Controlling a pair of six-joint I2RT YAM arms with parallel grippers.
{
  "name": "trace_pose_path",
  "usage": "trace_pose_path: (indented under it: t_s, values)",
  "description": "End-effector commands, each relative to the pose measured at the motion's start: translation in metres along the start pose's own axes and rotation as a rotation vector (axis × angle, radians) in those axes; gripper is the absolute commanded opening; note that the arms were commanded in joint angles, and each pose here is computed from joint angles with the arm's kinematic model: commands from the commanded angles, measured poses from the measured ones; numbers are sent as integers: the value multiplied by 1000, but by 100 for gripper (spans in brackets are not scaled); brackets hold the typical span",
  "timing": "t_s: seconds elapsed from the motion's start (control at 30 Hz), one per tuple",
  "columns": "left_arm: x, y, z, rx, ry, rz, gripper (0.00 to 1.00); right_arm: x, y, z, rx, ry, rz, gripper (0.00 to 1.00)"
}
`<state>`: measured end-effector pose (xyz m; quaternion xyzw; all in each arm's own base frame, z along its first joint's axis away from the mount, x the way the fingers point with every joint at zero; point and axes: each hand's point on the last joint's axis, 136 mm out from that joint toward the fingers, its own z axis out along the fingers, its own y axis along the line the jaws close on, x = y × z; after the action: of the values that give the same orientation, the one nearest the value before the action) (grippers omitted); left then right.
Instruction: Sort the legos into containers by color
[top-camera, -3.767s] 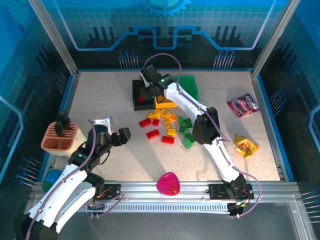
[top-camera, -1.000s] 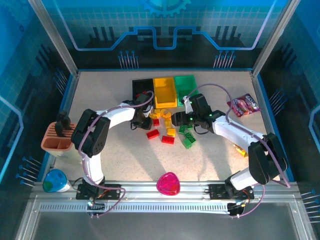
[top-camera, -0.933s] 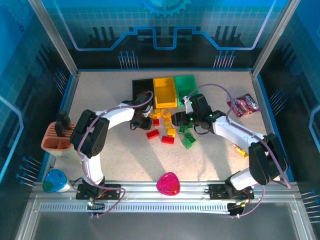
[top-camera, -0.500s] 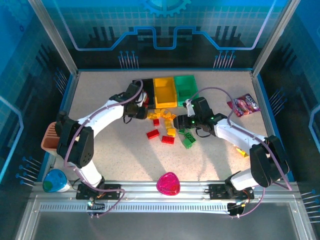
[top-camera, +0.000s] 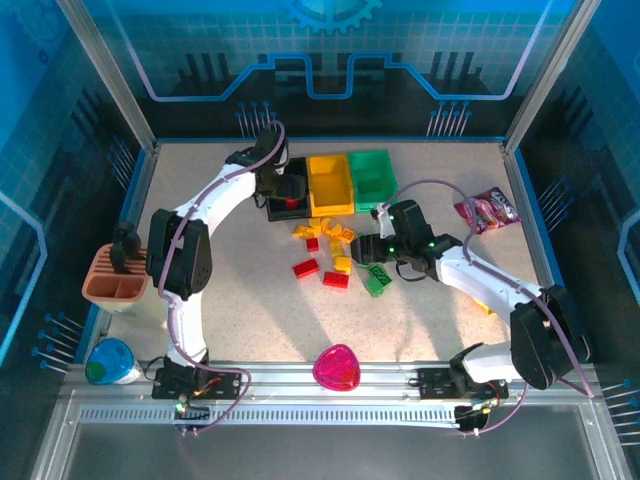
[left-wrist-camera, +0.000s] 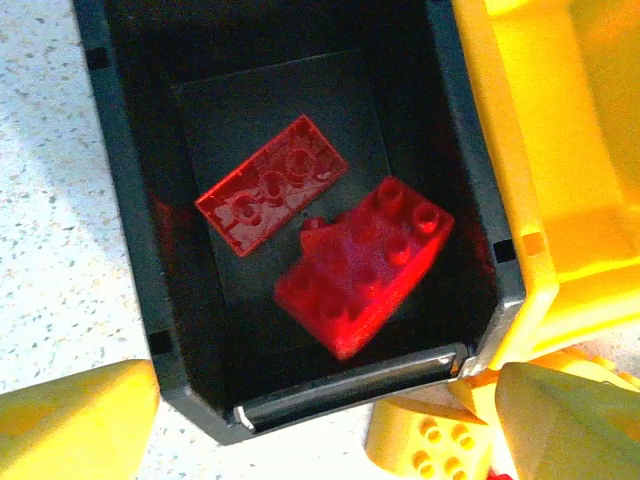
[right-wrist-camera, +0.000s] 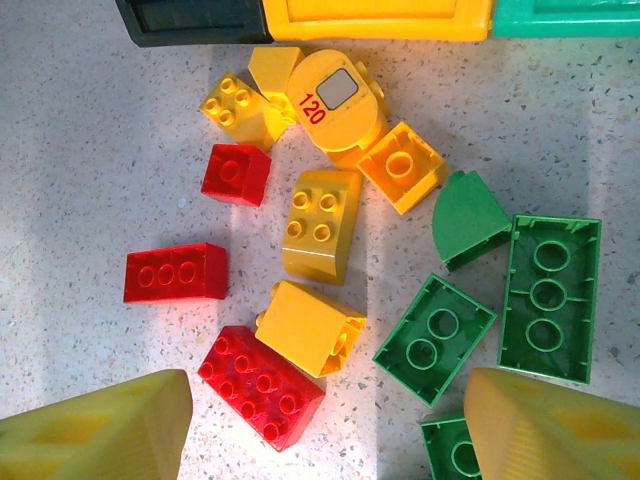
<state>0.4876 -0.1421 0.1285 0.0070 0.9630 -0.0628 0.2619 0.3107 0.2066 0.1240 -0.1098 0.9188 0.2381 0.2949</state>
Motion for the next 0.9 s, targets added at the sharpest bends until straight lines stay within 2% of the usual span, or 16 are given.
trace_pose_path:
  t_s: [0.0,0.1,0.3,0.47,0.63,0.67,0.77,0.87]
  values:
    - [-14,-9,-46,68,-119,-53,89,2,4,-5,-5,-1,-11,73]
    - [-4,-8,-71,93,-178,-67,88,4,9,0,-5,17,-37,73]
    - [38,5,-98,105,-208,-83,85,0,38,11,-22,60,-157,74]
    - [74,13,-104,120,-206,-123,83,2,73,26,-76,125,-295,76]
    - [109,20,-102,150,-194,-194,82,16,102,45,-141,251,-439,79]
    - [114,21,-100,162,-192,-214,82,18,104,49,-139,274,-459,81]
    - [133,26,-93,204,-176,-294,82,21,100,63,-54,324,-497,97]
    - [154,33,-85,198,-140,-344,85,24,102,72,-12,359,-498,99]
